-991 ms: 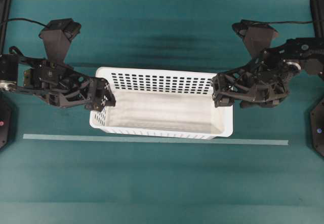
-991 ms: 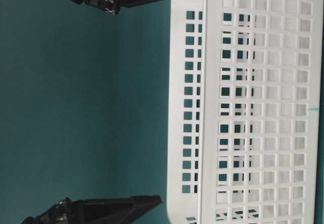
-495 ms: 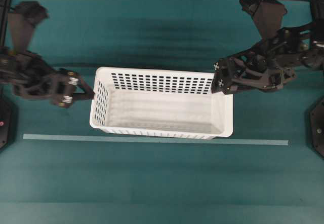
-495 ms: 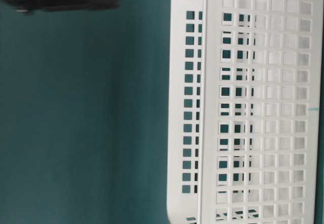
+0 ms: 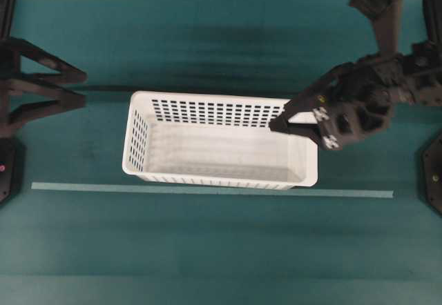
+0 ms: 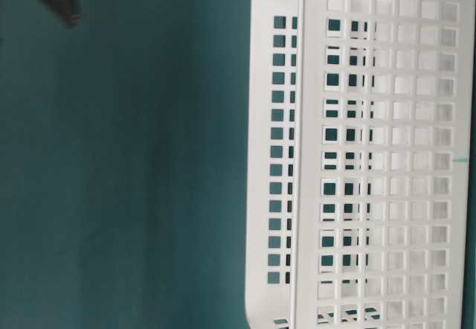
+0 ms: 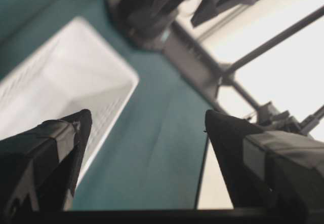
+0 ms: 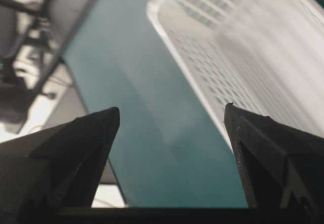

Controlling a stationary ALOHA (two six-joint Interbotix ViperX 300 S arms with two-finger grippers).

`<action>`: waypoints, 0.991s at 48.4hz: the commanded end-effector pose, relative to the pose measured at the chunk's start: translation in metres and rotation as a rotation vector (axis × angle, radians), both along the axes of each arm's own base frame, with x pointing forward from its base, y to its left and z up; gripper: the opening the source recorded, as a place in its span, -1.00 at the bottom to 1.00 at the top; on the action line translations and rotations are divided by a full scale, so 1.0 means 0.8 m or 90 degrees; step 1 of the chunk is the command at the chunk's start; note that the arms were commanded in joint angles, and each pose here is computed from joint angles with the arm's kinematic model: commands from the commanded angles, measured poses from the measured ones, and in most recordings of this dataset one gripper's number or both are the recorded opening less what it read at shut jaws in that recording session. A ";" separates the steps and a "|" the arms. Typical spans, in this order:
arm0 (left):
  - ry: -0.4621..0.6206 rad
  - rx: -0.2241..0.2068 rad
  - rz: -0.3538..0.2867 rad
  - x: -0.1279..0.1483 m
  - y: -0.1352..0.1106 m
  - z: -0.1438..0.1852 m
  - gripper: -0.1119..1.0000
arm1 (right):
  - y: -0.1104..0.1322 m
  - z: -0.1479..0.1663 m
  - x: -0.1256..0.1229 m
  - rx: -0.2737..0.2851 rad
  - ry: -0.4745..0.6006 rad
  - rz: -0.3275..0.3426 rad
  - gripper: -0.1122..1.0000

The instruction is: Lift the white basket with both hands.

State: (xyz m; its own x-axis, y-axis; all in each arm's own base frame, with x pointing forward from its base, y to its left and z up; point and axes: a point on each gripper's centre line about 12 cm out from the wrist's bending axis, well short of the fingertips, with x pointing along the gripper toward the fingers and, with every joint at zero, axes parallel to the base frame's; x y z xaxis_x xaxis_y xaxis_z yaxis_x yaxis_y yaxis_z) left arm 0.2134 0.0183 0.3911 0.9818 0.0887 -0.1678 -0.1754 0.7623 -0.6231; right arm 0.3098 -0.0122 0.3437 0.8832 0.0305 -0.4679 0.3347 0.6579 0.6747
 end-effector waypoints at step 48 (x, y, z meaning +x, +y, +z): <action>-0.100 0.300 -0.087 -0.060 -0.026 0.035 0.90 | 0.037 0.107 -0.149 -0.476 -0.455 0.100 0.74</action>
